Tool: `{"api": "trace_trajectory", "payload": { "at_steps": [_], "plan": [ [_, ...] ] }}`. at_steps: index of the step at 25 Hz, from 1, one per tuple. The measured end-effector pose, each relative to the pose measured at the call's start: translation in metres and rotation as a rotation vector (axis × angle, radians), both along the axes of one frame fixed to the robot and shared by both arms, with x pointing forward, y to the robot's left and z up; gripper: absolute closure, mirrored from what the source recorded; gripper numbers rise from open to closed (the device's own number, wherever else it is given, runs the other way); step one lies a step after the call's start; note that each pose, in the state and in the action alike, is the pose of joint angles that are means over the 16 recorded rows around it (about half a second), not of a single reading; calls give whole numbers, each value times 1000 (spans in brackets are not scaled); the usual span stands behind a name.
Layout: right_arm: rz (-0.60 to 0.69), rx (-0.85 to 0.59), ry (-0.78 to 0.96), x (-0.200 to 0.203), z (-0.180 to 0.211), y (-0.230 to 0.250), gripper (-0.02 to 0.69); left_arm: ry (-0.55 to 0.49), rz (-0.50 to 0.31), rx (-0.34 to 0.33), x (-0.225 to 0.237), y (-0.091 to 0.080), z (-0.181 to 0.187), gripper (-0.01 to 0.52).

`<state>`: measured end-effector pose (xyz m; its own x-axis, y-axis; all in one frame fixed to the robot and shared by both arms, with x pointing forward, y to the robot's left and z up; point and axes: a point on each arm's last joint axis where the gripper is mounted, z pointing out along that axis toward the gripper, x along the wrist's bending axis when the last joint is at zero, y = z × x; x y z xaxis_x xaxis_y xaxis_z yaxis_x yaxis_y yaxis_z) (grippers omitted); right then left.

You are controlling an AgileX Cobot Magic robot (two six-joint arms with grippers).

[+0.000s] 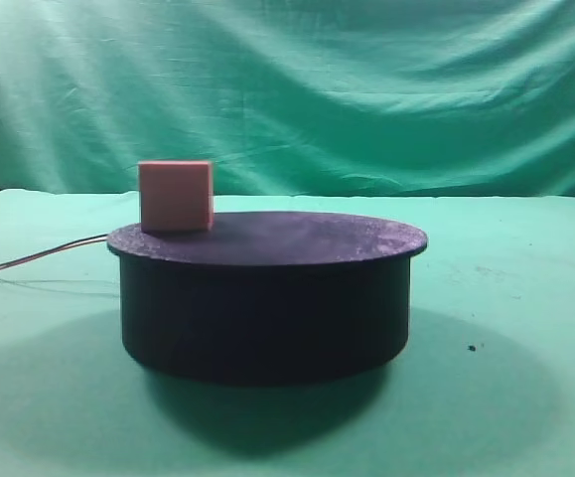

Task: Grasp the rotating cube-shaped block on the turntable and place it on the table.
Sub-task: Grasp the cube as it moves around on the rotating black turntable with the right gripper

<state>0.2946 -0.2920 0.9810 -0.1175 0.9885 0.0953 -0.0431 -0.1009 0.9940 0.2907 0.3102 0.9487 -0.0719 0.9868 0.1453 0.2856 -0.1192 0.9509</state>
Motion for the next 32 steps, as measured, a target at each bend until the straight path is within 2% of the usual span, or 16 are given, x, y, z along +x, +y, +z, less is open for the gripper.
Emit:
{"api": "trace_trajectory", "payload": {
  "at_steps": [4, 8, 12, 21, 32],
  "plan": [
    [-24, 91, -94, -1, 22, -3, 665, 0, 0, 0, 0, 0, 0, 514],
    [-1, 136, -43, 3, 40, -1, 665, 0, 0, 0, 0, 0, 0, 514],
    [65, 117, 138, 14, 49, 7, 665, 0, 0, 0, 0, 0, 0, 514],
    [249, -10, 685, 48, 43, 28, 665, 0, 0, 0, 0, 0, 0, 514],
    [479, -236, 1037, 93, 42, 73, 662, 0, 0, 0, 0, 0, 0, 514]
  ]
}}
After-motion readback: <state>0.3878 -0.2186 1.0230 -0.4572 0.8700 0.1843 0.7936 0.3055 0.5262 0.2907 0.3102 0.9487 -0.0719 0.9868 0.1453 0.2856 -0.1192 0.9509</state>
